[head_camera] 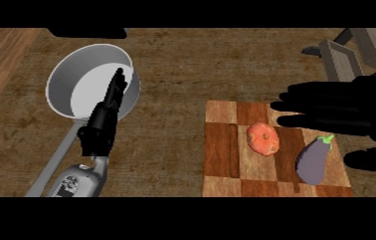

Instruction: Pick the squash from the cutting board and place it in the tiered basket

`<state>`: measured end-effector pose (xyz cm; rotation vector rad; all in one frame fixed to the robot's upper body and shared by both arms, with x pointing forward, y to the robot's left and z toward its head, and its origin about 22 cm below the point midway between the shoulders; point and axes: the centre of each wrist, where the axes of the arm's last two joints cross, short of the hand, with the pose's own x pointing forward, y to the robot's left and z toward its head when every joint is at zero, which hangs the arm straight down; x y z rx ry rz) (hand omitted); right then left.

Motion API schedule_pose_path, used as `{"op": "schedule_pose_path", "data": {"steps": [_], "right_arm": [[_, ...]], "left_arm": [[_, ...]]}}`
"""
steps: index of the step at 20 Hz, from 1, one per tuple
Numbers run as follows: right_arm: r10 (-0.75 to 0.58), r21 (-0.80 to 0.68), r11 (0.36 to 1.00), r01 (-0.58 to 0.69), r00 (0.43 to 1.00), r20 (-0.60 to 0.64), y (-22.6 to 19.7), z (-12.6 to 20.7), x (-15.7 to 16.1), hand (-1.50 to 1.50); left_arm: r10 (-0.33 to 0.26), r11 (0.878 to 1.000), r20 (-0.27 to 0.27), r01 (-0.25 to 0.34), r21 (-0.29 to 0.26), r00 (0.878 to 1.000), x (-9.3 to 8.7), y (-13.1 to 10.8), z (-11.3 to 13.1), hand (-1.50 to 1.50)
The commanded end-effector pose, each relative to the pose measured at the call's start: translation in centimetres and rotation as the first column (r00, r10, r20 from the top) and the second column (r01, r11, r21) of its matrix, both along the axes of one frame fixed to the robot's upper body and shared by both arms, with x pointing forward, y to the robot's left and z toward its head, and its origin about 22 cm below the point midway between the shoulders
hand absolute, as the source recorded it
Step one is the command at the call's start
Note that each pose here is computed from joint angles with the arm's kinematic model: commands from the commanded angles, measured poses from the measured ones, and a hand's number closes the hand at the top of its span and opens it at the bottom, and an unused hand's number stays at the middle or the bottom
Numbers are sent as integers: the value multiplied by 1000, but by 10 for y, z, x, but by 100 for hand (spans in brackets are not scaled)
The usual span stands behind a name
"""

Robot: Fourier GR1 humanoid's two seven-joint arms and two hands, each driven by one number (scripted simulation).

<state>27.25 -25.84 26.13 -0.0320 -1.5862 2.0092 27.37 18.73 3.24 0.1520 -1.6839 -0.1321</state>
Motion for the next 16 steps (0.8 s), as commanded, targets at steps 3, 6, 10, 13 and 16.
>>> {"op": "schedule_pose_path", "data": {"steps": [3, 6, 10, 13, 16], "right_arm": [[154, -68, 986, -155, 988, -27, -8, -28, 12, -150], [199, -67, 978, -198, 980, 3, -11, -36, 16, -150], [286, -79, 956, -281, 957, 49, -18, -51, 22, -150], [304, -79, 952, -296, 945, 120, -14, -70, 40, -150], [273, -57, 962, -267, 951, 144, -38, -105, 37, -150]], "left_arm": [[4, 1000, 3, -4, 4, 1000, 8, -5, 4, 0], [12, 1000, -19, -12, -3, 1000, -4, -9, -2, 0], [21, 1000, -12, -21, 11, 1000, 1, 0, -7, 0], [15, 1000, -10, -15, 10, 1000, 10, 7, -8, 0], [23, 1000, -23, -23, -4, 999, 11, 13, -10, 0]]}}
